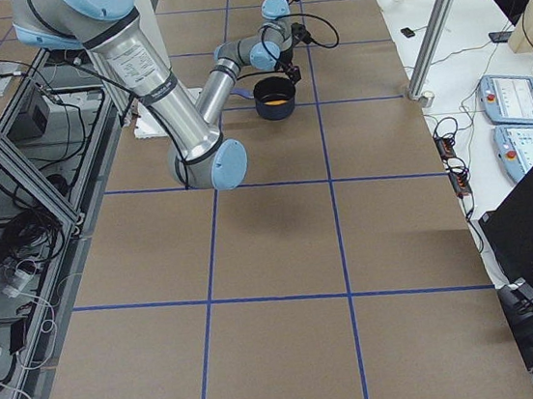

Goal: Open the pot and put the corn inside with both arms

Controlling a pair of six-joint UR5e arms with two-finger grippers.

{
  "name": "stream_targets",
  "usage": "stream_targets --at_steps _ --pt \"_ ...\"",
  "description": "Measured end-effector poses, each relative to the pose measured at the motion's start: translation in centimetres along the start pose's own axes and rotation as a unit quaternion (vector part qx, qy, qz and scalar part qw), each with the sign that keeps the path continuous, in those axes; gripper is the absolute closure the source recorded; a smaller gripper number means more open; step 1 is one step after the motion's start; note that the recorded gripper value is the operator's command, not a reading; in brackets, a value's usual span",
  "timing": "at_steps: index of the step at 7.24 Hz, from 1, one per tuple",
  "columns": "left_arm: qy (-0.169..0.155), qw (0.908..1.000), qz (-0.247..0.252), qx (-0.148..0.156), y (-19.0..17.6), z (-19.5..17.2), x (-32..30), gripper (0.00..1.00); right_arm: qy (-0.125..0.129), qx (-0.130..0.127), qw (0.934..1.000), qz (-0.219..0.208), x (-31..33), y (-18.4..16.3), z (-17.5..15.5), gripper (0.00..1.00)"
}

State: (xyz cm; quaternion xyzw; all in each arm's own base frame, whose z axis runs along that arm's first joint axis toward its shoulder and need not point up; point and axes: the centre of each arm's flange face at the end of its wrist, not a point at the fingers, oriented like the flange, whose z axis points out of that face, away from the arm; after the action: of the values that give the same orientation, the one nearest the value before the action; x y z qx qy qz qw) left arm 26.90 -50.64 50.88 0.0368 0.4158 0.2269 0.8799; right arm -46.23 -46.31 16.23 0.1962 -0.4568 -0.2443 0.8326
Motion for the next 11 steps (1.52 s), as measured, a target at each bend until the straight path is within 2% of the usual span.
stream_targets --at_steps 2,6,9,11 --pt "0.002 1.0 0.006 0.006 -0.1 0.3 -0.3 0.05 0.0 0.0 1.0 -0.001 0.1 0.0 0.0 0.0" --pt "0.007 0.9994 0.016 0.03 -0.5 -0.7 -0.7 0.02 0.012 0.004 0.9998 0.014 3.2 -0.2 -1.0 0.0" --pt "0.015 0.9964 -0.028 0.078 -0.2 -7.7 -6.2 0.02 0.032 -0.004 0.9975 0.063 11.7 2.2 -2.9 0.0" --pt "-0.002 0.9945 -0.024 0.102 2.4 -11.0 -11.3 0.02 0.06 -0.008 0.993 0.102 18.2 4.6 -4.0 0.0"
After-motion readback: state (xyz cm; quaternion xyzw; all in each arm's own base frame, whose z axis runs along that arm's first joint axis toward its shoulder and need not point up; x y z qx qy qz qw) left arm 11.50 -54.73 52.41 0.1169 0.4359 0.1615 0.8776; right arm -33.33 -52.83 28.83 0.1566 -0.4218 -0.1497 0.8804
